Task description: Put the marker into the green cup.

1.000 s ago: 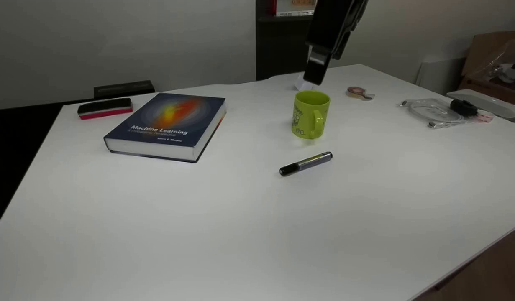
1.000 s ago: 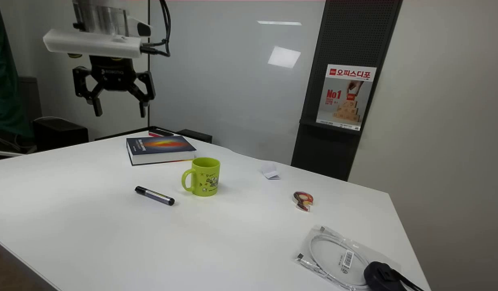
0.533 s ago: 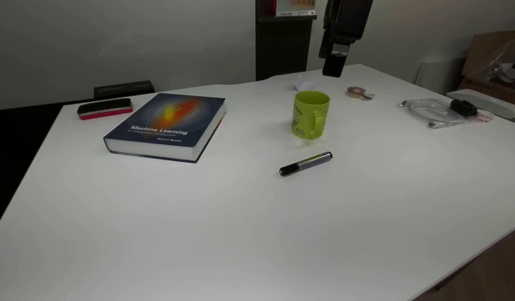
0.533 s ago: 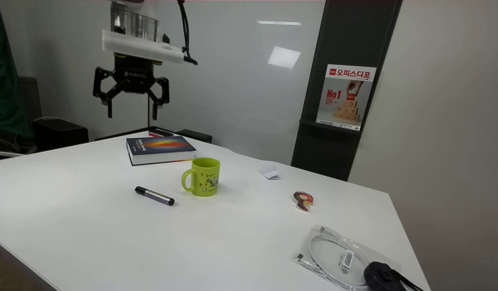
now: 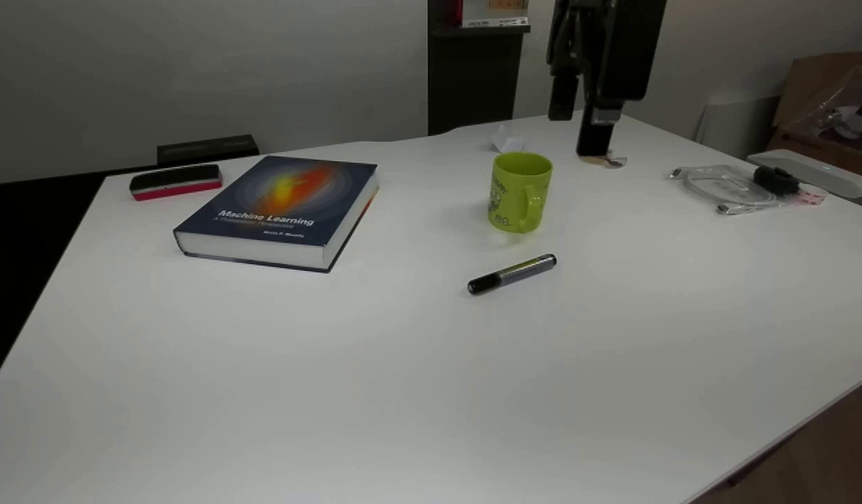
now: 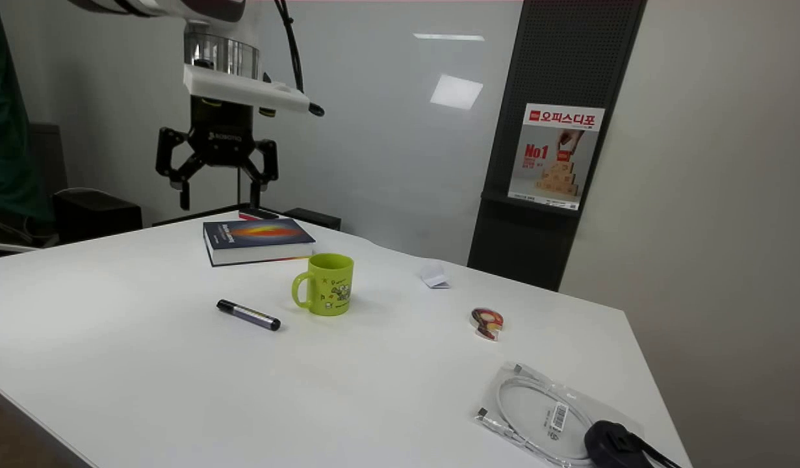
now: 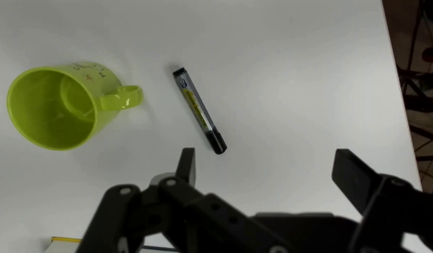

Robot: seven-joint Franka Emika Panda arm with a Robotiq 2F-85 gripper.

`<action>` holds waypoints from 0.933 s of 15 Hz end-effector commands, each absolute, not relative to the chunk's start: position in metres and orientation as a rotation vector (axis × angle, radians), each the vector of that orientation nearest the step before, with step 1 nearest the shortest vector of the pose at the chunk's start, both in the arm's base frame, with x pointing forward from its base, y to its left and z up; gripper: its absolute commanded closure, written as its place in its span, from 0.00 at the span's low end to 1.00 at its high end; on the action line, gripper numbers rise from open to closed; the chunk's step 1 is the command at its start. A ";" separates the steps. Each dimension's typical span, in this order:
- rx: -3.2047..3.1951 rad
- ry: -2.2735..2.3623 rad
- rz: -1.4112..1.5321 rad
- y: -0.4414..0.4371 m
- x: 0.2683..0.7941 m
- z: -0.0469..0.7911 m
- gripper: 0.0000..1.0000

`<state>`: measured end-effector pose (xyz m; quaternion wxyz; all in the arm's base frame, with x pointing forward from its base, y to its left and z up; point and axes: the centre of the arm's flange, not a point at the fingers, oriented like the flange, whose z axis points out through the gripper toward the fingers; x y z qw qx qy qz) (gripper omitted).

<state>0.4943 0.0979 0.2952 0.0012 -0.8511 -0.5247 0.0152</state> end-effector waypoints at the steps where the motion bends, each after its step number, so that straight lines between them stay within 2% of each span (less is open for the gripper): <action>1: -2.574 -1.892 0.176 0.094 0.509 0.266 0.00; 5: -2.533 -2.013 0.176 0.103 0.510 0.232 0.00; 10: -2.614 -1.912 -0.100 0.126 0.517 0.206 0.00; 14: -2.573 -1.947 -0.052 0.121 0.507 0.205 0.00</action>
